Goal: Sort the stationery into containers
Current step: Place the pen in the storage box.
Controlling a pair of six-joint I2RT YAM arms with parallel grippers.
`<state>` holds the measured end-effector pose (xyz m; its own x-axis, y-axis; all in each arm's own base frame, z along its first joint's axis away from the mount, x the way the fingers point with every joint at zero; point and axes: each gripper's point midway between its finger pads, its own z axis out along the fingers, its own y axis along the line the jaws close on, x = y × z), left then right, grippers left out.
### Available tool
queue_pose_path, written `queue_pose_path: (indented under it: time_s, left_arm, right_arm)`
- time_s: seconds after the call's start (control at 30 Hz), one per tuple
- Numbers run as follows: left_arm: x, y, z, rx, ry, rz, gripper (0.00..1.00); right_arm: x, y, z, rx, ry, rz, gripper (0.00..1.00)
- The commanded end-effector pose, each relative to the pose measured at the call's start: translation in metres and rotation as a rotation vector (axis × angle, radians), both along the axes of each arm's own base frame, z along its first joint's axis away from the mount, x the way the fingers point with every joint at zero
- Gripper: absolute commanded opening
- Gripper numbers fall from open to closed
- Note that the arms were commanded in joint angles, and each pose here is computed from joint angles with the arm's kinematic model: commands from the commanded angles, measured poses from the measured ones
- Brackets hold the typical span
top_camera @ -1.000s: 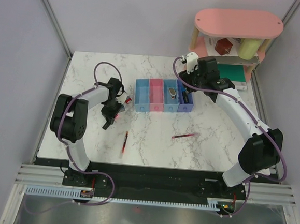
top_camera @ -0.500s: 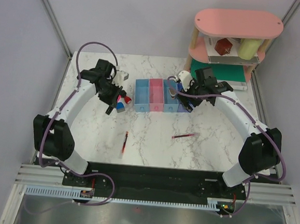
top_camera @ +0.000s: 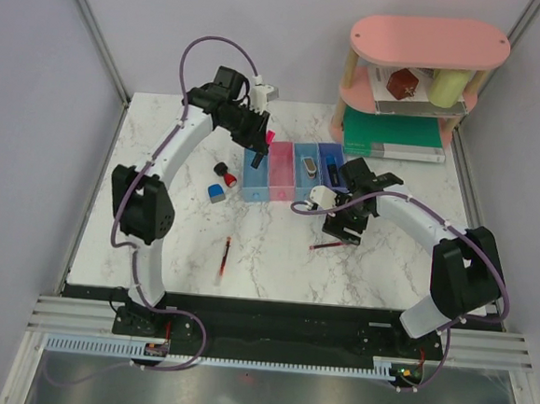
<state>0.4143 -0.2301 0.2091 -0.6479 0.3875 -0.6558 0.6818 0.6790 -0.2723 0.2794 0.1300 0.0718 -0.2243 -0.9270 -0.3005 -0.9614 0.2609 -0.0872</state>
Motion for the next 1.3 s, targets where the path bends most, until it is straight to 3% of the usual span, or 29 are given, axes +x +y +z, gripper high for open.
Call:
queue_pose_path:
  time_s: [0.0, 0.3, 0.6, 1.0, 1.27]
  left_arm:
    - [0.014, -0.043, -0.010, -0.091, 0.069, -0.043, 0.02]
    - [0.017, -0.123, 0.003, -0.310, 0.069, -0.223, 0.02]
    - [0.018, -0.171, -0.003, -0.441, 0.079, -0.288, 0.02]
    - [0.051, -0.210, -0.020, -0.548, 0.008, -0.234, 0.02]
    - [0.067, -0.219, -0.044, -0.534, -0.015, -0.172, 0.04]
  right_arm:
    - [0.004, -0.003, -0.006, -0.037, -0.053, 0.074, 0.77]
    - [0.010, -0.006, -0.031, -0.064, -0.068, 0.056, 0.78]
    - [0.015, -0.003, -0.049, -0.078, -0.064, 0.053, 0.78]
    - [0.020, 0.009, -0.058, -0.075, -0.065, 0.062, 0.78]
    - [0.014, 0.022, -0.039, -0.057, -0.094, 0.099, 0.78]
